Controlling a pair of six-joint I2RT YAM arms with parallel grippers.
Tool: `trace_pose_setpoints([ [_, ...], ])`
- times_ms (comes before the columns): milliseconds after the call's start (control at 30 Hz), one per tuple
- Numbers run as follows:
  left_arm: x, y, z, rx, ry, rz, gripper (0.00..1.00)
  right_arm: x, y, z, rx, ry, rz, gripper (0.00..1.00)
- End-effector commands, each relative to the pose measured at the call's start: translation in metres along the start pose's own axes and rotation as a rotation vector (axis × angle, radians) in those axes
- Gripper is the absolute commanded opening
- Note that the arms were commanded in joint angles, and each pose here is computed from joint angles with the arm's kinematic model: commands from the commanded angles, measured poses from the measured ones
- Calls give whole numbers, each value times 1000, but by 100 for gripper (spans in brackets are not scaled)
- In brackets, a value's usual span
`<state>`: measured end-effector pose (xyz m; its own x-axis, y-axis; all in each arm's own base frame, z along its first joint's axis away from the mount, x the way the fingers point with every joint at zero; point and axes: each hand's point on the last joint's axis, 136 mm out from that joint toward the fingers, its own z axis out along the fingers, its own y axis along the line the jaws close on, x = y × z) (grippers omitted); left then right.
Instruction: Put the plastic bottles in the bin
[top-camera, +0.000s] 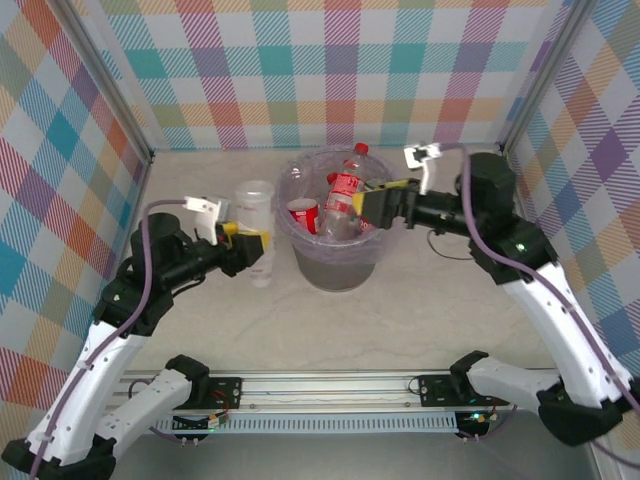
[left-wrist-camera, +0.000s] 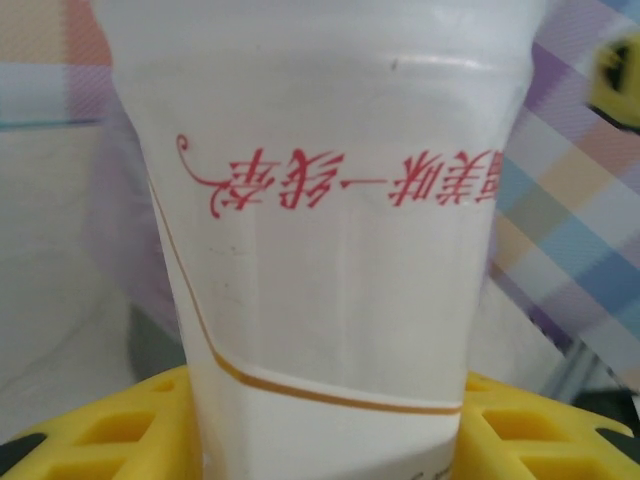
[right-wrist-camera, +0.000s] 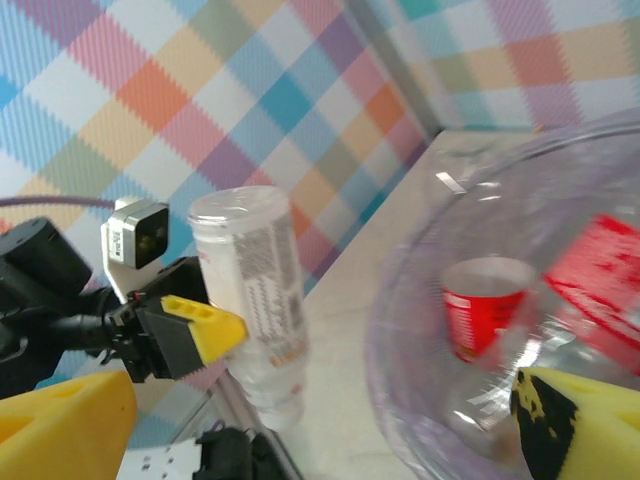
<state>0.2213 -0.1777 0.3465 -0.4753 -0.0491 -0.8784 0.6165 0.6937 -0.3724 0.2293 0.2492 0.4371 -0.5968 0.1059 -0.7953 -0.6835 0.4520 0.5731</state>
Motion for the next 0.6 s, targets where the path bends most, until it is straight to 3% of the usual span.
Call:
trace_pose_setpoints([
  [0,-16,-35,7,131,-45,134,40,0,17,23,-69,53,-57,96],
  [200,-20,-59,33,221,-40,178,40,11,30,65,-120,138,-84,98],
  [400,-31,-75,44,271,-73,207,39,16,15,89,-87,178,-69,100],
  [567,-37,-80,46,290,-84,221,39,20,10,98,-89,199,-58,90],
])
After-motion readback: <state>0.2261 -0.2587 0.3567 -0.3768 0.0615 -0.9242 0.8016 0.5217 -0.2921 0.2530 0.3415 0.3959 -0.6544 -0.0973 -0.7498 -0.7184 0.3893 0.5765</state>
